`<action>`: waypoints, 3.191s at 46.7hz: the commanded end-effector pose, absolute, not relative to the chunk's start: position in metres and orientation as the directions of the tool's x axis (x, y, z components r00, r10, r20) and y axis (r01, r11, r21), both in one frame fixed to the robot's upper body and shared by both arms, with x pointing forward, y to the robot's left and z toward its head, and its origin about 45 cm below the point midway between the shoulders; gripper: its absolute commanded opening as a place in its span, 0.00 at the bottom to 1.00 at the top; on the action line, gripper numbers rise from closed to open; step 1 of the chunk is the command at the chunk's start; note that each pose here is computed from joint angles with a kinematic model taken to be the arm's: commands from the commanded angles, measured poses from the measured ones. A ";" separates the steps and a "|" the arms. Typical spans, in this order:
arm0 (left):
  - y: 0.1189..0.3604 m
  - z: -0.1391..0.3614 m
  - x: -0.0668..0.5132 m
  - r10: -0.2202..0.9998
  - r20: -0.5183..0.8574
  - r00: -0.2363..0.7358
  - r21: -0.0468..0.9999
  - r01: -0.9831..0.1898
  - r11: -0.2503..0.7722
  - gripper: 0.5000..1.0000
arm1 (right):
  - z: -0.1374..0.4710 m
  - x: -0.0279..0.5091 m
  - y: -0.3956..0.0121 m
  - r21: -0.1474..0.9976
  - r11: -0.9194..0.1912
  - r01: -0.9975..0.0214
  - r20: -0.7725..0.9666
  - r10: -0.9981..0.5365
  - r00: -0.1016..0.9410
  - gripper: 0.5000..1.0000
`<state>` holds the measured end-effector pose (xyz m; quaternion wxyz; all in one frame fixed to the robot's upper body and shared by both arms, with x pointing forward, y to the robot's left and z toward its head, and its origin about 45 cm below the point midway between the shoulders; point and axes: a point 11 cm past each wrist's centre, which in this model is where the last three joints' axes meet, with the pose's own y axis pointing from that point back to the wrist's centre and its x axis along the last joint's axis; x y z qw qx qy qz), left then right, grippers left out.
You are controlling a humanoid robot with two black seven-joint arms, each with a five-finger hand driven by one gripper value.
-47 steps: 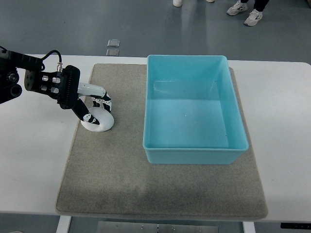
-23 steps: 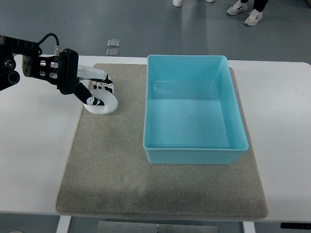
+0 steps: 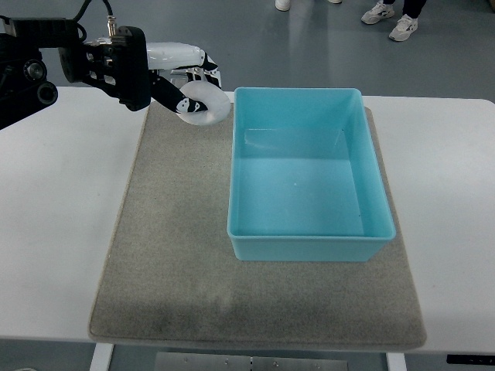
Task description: Place white toy into blue box with left hand
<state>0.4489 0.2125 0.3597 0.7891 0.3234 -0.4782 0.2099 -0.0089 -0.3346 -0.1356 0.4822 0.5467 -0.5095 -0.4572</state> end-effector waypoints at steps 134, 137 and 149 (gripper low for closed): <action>0.315 0.344 0.531 0.938 -0.338 -0.084 0.018 -0.996 -0.083 0.87 | -0.136 -0.009 -0.335 0.993 -0.014 -0.116 -0.007 -0.998 0.062 0.87; 0.318 0.342 0.531 0.915 -0.392 -0.096 0.033 -0.995 -0.090 0.92 | -0.136 -0.009 -0.335 0.993 -0.016 -0.116 -0.009 -0.998 0.062 0.87; 0.311 0.329 0.532 0.879 -0.476 -0.019 0.011 -1.000 -0.016 0.92 | -0.136 -0.009 -0.335 0.993 -0.016 -0.116 -0.009 -0.998 0.064 0.87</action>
